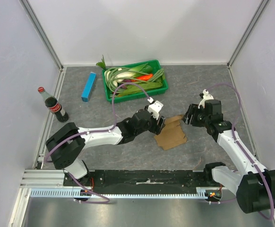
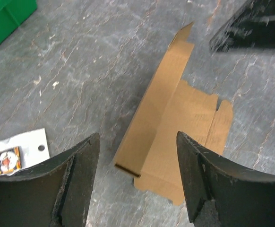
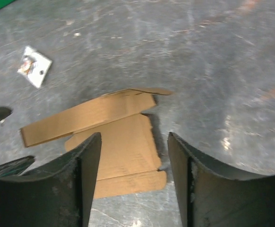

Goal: Fold the paper box

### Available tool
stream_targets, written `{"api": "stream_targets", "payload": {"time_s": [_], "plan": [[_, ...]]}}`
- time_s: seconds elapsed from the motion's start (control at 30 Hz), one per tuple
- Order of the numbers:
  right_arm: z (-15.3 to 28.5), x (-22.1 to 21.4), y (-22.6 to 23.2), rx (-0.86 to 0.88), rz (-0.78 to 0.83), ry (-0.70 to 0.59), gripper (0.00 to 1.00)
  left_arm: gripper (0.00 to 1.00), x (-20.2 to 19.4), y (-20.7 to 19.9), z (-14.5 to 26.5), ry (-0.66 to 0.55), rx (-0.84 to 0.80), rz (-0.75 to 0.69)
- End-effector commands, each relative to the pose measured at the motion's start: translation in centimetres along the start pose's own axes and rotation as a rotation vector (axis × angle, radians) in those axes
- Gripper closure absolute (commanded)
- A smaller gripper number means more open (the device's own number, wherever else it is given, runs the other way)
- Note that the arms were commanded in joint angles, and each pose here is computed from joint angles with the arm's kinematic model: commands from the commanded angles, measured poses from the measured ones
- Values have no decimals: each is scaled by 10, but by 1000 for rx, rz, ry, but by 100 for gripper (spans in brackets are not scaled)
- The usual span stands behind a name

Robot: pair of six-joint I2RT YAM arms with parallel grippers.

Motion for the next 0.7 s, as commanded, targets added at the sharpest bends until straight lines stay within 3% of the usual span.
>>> {"api": "stream_targets", "payload": {"time_s": [0.0, 0.3, 0.37, 0.5, 0.67], "plan": [[4, 13, 25, 241, 80, -117, 38, 27, 21, -6, -13, -10, -50, -35], [-14, 13, 44, 344, 148, -51, 50, 38, 18, 1, -28, 38, -56, -47], [-17, 11, 43, 330, 148, -46, 50, 37, 18, 5, -26, 35, -15, -31], [-20, 10, 44, 329, 150, -40, 50, 28, 31, 5, 3, -87, -15, 19], [-10, 17, 39, 221, 206, -33, 50, 29, 14, 22, 35, -119, 72, 55]]}}
Point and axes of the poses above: each gripper's point midway between its finger pads, its own z axis back along the fingers, its own y axis along the line the jaws close on, x = y × z, the point moved 7 cm from there along z, back along the fingers, and after that the axes turned 7 degrees about z, right-handed, at the moved point
